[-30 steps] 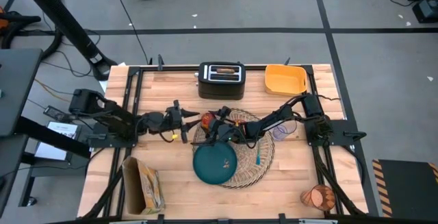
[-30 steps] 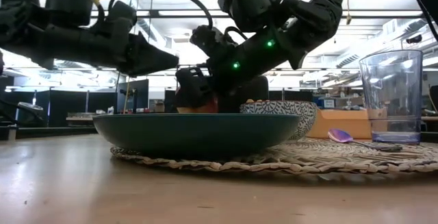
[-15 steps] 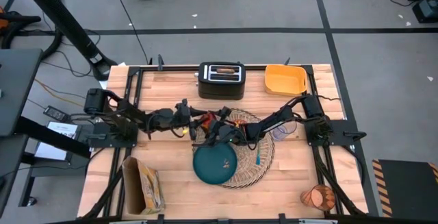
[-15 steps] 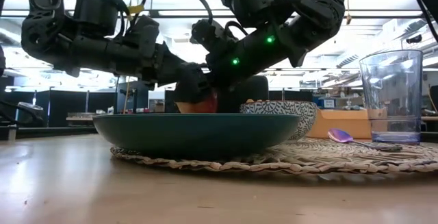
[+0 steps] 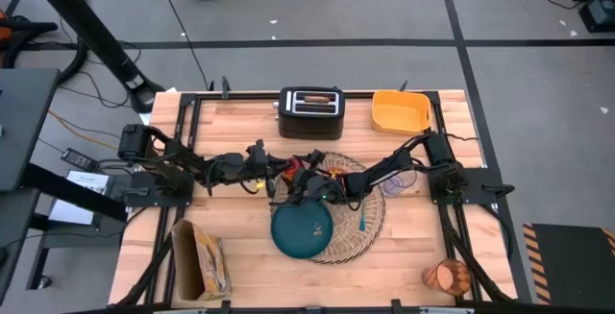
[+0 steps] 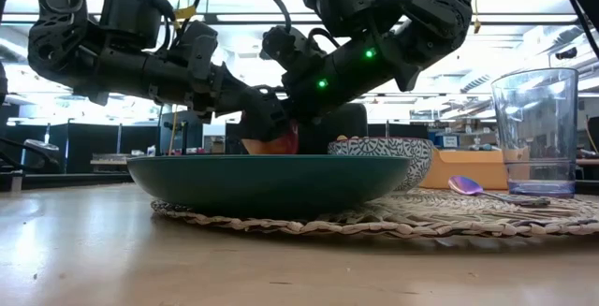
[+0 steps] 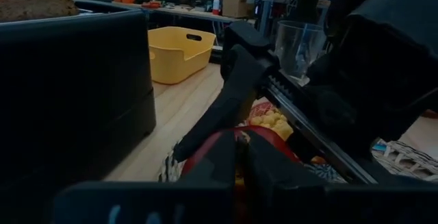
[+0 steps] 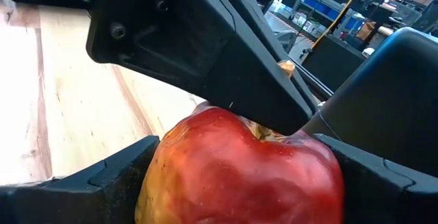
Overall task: Arrange a breakfast setting
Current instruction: Put the apple on the brown table mat to the top of the dark green plate
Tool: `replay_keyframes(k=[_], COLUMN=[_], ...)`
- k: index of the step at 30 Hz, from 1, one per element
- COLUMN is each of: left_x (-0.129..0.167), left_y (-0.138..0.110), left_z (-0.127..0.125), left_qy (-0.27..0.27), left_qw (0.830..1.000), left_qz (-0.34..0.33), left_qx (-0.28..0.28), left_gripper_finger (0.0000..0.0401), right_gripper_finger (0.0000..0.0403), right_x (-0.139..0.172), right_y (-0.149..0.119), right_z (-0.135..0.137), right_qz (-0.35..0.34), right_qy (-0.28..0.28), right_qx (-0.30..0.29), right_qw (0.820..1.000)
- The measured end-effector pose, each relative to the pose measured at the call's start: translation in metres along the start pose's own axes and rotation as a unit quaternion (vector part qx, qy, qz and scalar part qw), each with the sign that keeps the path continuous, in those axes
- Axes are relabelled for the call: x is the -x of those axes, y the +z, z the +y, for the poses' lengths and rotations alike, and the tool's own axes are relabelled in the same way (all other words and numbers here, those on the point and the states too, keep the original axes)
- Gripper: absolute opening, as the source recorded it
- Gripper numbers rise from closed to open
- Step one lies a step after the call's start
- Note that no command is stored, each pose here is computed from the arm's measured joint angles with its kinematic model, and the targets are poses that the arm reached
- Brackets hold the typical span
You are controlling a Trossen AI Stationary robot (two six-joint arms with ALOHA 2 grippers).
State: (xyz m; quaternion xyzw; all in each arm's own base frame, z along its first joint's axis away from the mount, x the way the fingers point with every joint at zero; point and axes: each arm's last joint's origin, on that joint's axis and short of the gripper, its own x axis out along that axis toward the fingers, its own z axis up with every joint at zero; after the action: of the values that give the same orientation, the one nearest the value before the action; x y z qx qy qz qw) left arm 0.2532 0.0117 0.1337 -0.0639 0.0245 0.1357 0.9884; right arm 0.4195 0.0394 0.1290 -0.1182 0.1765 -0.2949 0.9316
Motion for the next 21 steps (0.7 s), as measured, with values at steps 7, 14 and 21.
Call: replay_keyframes(k=[7, 14, 21], left_x=[-0.009, -0.014, -0.014], left_y=[0.001, 0.002, 0.002], left_z=[-0.002, -0.005, -0.006], left_qy=[0.001, 0.000, -0.001], left_qw=[1.000, 0.999, 0.999], left_qz=[0.024, 0.031, 0.032], left_qx=[-0.008, -0.017, -0.028], left_gripper_finger=[0.0019, 0.0018, 0.0018], right_gripper_finger=[0.0382, 0.0390, 0.0398], right_x=[0.000, 0.012, 0.036], right_y=[0.001, 0.017, 0.033], right_z=[-0.001, -0.010, -0.018], right_qz=[0.002, 0.017, 0.057], right_qy=[0.000, 0.002, 0.032], right_qx=[0.008, -0.010, -0.010], right_qw=[1.000, 1.000, 0.998])
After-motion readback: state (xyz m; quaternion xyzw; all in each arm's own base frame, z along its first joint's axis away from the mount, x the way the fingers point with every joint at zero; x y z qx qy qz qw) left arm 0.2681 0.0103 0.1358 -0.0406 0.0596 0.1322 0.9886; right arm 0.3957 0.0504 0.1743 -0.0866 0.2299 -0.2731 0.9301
